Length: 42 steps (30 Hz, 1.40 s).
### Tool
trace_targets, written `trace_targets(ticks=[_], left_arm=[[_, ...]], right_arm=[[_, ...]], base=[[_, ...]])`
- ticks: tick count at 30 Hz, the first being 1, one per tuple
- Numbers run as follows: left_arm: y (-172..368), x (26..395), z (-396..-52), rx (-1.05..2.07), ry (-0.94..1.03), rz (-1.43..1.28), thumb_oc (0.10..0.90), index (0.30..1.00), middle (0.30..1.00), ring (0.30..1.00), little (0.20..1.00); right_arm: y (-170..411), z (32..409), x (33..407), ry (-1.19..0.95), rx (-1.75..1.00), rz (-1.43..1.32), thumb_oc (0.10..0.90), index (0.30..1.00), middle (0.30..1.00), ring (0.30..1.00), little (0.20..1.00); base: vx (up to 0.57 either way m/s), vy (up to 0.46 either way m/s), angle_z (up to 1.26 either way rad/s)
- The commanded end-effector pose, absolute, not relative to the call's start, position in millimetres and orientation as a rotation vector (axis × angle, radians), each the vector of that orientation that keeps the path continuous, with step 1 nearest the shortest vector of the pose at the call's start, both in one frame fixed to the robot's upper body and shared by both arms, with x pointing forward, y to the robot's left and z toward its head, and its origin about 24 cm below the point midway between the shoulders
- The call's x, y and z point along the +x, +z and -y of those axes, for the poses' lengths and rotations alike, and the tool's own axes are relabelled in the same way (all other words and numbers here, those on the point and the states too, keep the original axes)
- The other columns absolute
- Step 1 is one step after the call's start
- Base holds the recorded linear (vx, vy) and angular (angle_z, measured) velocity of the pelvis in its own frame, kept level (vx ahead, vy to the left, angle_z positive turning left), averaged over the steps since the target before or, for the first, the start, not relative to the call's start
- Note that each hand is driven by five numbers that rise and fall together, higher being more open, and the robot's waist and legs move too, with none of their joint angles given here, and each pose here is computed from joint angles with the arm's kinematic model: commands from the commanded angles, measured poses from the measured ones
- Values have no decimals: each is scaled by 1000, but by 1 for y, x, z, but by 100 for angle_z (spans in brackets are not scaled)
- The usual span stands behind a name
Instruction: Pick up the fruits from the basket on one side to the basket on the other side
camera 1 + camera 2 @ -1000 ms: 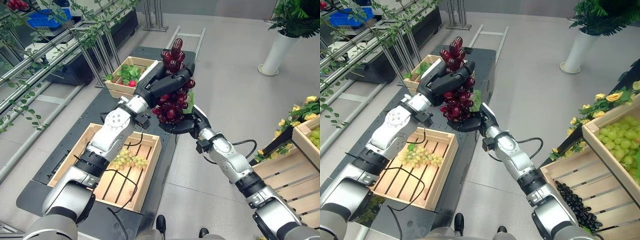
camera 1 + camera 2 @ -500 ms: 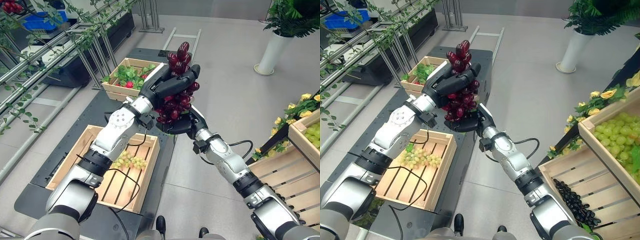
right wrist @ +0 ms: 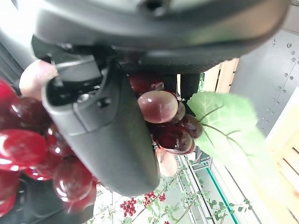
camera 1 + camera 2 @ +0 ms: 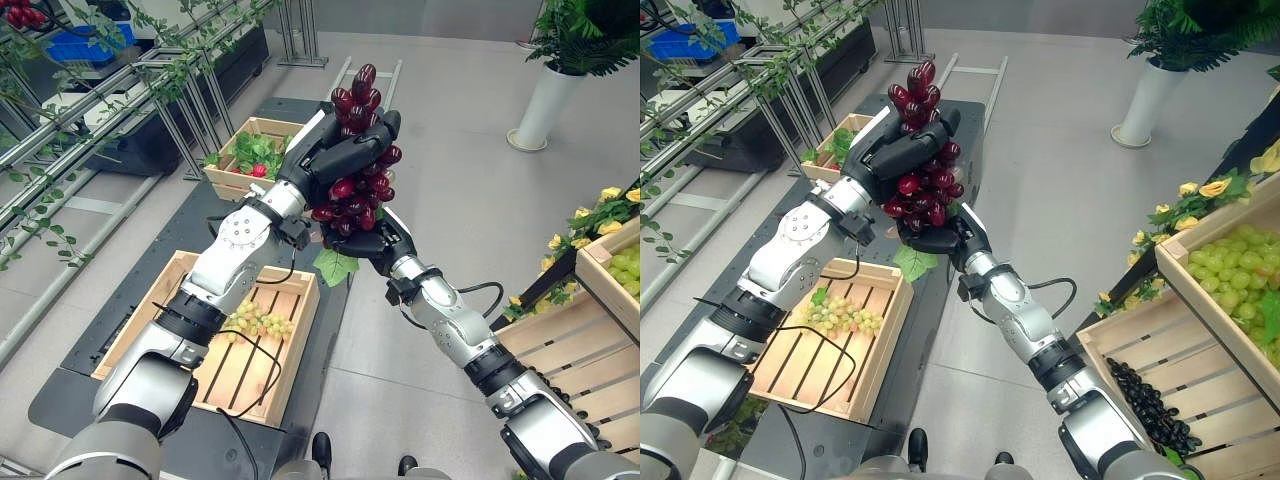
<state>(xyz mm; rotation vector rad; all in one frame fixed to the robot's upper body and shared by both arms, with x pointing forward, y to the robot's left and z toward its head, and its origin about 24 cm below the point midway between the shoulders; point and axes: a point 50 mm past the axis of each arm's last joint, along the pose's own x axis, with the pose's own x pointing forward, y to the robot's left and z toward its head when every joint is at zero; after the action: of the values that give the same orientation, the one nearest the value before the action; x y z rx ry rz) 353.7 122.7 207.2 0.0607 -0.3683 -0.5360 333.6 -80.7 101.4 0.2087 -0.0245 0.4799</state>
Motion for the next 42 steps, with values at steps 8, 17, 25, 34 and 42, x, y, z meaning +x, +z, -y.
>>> trace_targets(ticks=[8, 17, 25, 34, 42], left_arm=[[195, 386, -191, 10, -117, 349, 800, 900, 900, 900, 900], [139, 375, -239, 103, 11, 121, 800, 900, 900, 900, 900], [99, 355, -247, -92, -158, 34, 800, 900, 900, 900, 900], [53, 329, -241, -247, -178, -21, 800, 900, 900, 900, 900], [-16, 280, -224, -346, -77, -156, 800, 900, 900, 900, 900]], right_arm=[[150, 91, 343, 394, 412, 331, 400, 300, 300, 300, 300], [111, 137, 336, 264, 384, 253, 400, 300, 300, 300, 300], [76, 190, 322, 111, 353, 176, 400, 300, 300, 300, 300], [31, 219, 300, -12, 306, 38, 400, 300, 300, 300, 300], [-28, 229, 258, -111, 308, -201, 400, 300, 300, 300, 300]], base=[[5, 0, -6], [4, 0, -1], [26, 6, -11], [38, -11, -14], [12, -22, -7]])
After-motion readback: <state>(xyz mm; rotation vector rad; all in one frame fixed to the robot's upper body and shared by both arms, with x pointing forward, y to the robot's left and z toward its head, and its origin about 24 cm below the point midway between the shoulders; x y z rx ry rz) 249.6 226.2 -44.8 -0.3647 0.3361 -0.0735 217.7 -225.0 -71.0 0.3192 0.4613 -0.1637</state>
